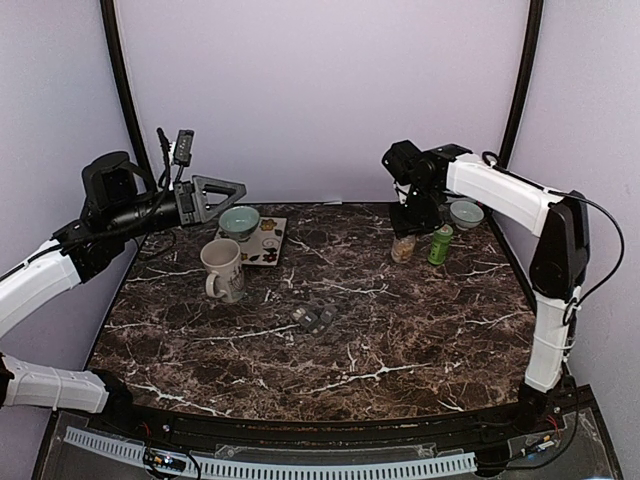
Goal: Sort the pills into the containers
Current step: Place the pill bottle at the center of the board.
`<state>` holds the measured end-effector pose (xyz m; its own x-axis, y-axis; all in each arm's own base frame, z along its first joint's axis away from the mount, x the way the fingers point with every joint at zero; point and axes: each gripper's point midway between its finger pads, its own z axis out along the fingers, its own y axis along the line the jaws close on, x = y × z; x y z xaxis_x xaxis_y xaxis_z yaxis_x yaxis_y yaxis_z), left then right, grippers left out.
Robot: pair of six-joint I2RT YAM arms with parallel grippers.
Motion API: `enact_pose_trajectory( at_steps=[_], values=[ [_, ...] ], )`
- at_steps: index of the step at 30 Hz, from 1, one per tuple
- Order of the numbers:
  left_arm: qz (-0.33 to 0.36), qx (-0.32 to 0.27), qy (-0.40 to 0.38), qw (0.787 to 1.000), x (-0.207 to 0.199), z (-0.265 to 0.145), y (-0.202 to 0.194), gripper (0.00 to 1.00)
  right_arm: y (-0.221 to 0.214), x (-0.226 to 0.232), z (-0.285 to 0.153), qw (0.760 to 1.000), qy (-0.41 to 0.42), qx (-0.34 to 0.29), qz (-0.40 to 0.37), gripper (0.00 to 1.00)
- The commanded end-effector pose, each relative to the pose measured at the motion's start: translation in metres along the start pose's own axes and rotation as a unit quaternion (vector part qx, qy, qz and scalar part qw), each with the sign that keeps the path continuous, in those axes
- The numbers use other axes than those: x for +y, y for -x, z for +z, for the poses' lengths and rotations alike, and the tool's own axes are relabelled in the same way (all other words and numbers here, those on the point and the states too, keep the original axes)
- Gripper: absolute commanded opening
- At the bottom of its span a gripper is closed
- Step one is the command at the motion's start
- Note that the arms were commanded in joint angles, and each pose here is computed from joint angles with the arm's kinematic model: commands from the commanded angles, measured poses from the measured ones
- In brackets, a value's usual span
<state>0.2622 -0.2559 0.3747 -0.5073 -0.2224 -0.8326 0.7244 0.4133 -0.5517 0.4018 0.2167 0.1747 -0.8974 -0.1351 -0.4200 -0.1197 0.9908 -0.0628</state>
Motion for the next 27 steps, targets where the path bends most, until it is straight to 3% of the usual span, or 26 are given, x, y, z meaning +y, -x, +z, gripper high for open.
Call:
enact_pose_trajectory(
  at_steps=[1,17,27],
  values=[
    [0.007,0.005,0.01,1.0,0.004,-0.005,-0.006,0.8,0.004,0.0,0.016,1.0,-0.003,-0.003,-0.01,0.0],
    [0.008,0.032,0.047,0.998,0.022,-0.004,-0.023,0.8,-0.013,0.005,0.059,0.999,0.006,0.048,-0.006,0.02],
    [0.009,0.038,0.059,0.998,0.027,-0.006,-0.027,0.8,-0.02,0.006,0.072,0.998,0.002,0.064,-0.003,0.28]
  ],
)
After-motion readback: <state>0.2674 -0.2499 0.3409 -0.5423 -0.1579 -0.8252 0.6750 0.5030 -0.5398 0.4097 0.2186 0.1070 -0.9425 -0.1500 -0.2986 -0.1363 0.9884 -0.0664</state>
